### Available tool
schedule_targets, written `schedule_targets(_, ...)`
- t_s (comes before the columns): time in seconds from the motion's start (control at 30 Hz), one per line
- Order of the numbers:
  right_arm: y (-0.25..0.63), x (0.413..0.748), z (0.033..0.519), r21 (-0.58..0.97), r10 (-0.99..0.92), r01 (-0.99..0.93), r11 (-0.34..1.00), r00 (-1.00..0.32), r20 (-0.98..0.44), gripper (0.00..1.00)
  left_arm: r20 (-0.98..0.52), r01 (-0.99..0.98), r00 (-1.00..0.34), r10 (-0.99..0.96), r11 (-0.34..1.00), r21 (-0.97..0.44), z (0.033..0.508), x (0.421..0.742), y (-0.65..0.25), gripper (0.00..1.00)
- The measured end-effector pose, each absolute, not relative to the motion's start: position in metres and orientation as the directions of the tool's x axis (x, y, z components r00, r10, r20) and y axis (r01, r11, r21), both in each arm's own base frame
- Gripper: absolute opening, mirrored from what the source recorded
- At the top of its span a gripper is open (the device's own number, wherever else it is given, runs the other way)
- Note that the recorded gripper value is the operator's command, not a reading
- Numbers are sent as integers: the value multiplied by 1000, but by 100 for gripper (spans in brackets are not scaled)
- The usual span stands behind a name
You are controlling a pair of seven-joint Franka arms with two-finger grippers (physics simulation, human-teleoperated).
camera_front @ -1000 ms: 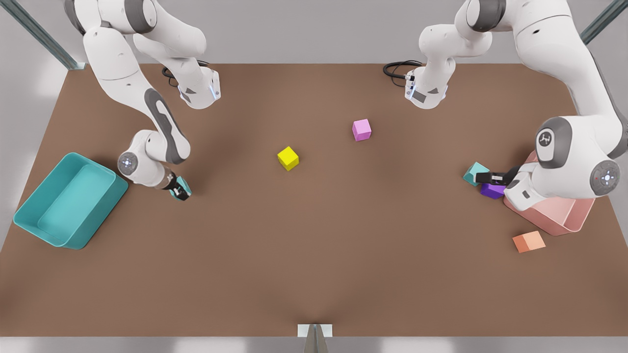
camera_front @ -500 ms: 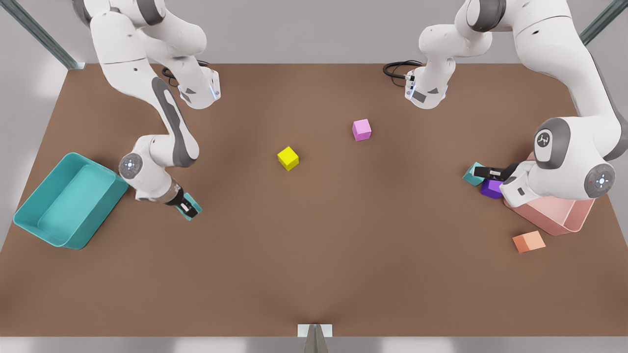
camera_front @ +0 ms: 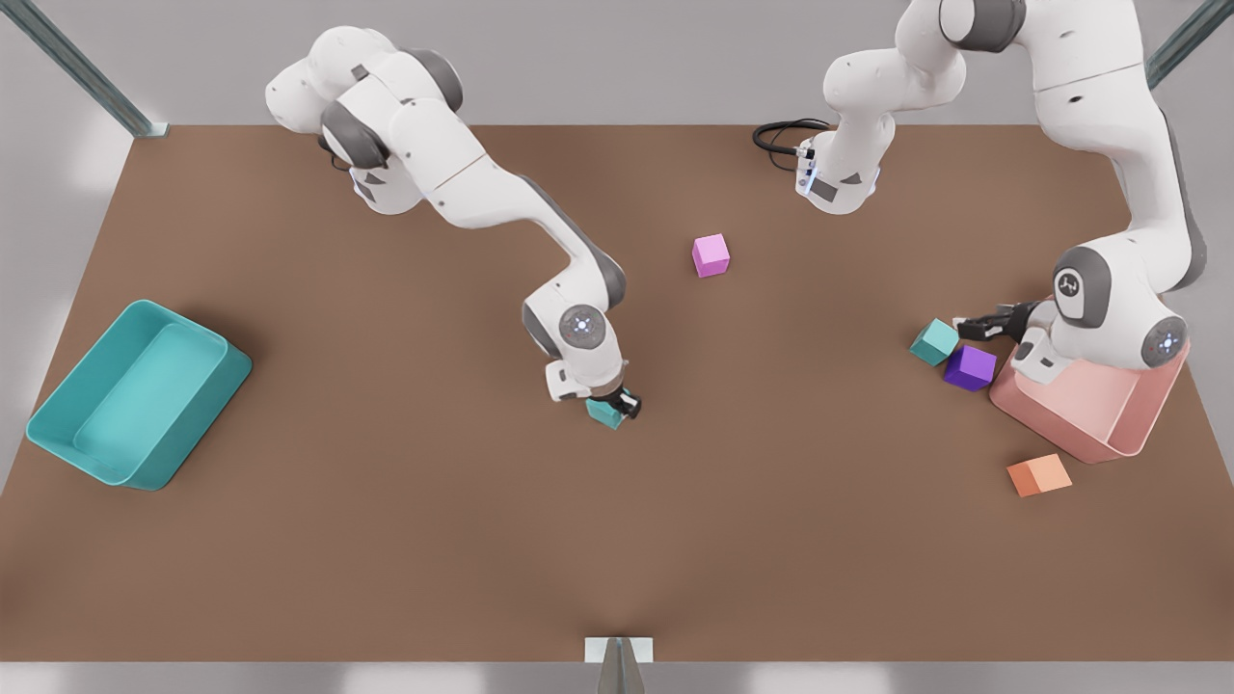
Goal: Stack the two blue cubes on top of each other
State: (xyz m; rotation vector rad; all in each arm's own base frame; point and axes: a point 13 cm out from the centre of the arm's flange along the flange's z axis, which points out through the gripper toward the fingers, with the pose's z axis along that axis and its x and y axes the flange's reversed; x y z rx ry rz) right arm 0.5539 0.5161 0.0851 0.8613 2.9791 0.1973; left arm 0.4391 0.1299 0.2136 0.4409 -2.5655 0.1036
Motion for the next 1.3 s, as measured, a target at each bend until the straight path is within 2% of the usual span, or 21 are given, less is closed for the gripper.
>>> schedule_targets(0.1, 516, 555, 76, 123, 609, 605, 787, -793, 6, 71, 459, -455, -780, -426, 889, 51, 172, 435, 127, 100)
schedule_targets(0.13, 517, 557, 75, 124, 631, 627, 769, -776, 6, 100, 435, -494, -769, -468, 867, 59, 161, 437, 128, 100)
schedule_targets(0.2, 517, 561, 75, 128, 668, 662, 739, -745, -1, 100, 390, -566, -741, -546, 821, 74, 144, 441, 132, 100)
schedule_targets(0.33, 521, 575, 93, 162, 731, 721, 674, -682, -5, 100, 341, -682, -659, -671, 724, 105, 116, 429, 142, 100)
schedule_targets(0.53, 490, 630, 166, 242, 833, 808, 537, -553, -3, 100, 266, -777, -574, -775, 618, 121, 100, 433, 150, 100)
schedule_targets(0.6, 423, 671, 183, 232, 879, 855, 464, -476, -6, 100, 251, -798, -549, -797, 589, 127, 96, 434, 151, 100)
schedule_targets(0.67, 311, 713, 183, 167, 921, 907, 387, -390, -20, 100, 247, -815, -523, -816, 564, 137, 91, 431, 150, 100)
schedule_targets(0.73, 196, 732, 169, 83, 935, 931, 356, -354, -33, 100, 246, -828, -499, -831, 541, 147, 87, 426, 149, 100)
schedule_targets(0.77, 150, 736, 178, 62, 930, 928, 368, -367, -39, 100, 247, -834, -488, -837, 530, 152, 85, 423, 148, 100)
schedule_targets(0.87, 83, 724, 285, 53, 876, 875, 482, -480, -51, 100, 250, -846, -459, -853, 505, 171, 78, 416, 144, 100)
schedule_targets(0.97, 55, 685, 393, 56, 795, 793, 606, -602, -73, 100, 257, -852, -430, -865, 483, 200, 63, 409, 142, 100)
schedule_targets(1.03, 40, 659, 425, 28, 734, 735, 678, -674, -79, 100, 255, -857, -415, -873, 470, 212, 56, 406, 143, 100)
schedule_targets(1.1, 38, 647, 429, -10, 666, 668, 744, -743, -60, 100, 250, -862, -403, -880, 457, 219, 51, 406, 143, 100)
schedule_targets(1.13, 38, 642, 427, -28, 632, 633, 773, -774, -48, 100, 247, -864, -398, -883, 452, 221, 50, 406, 143, 97)
schedule_targets(1.17, 38, 639, 425, -42, 598, 599, 800, -801, -36, 100, 244, -866, -394, -886, 447, 223, 49, 406, 143, 73)
schedule_targets(1.2, 38, 636, 424, -54, 566, 567, 822, -824, -25, 100, 240, -868, -392, -888, 443, 224, 48, 407, 142, 56)
schedule_targets(1.3, 37, 629, 420, -76, 476, 474, 877, -879, 6, 100, 235, -877, -376, -896, 426, 220, 49, 411, 135, 55)
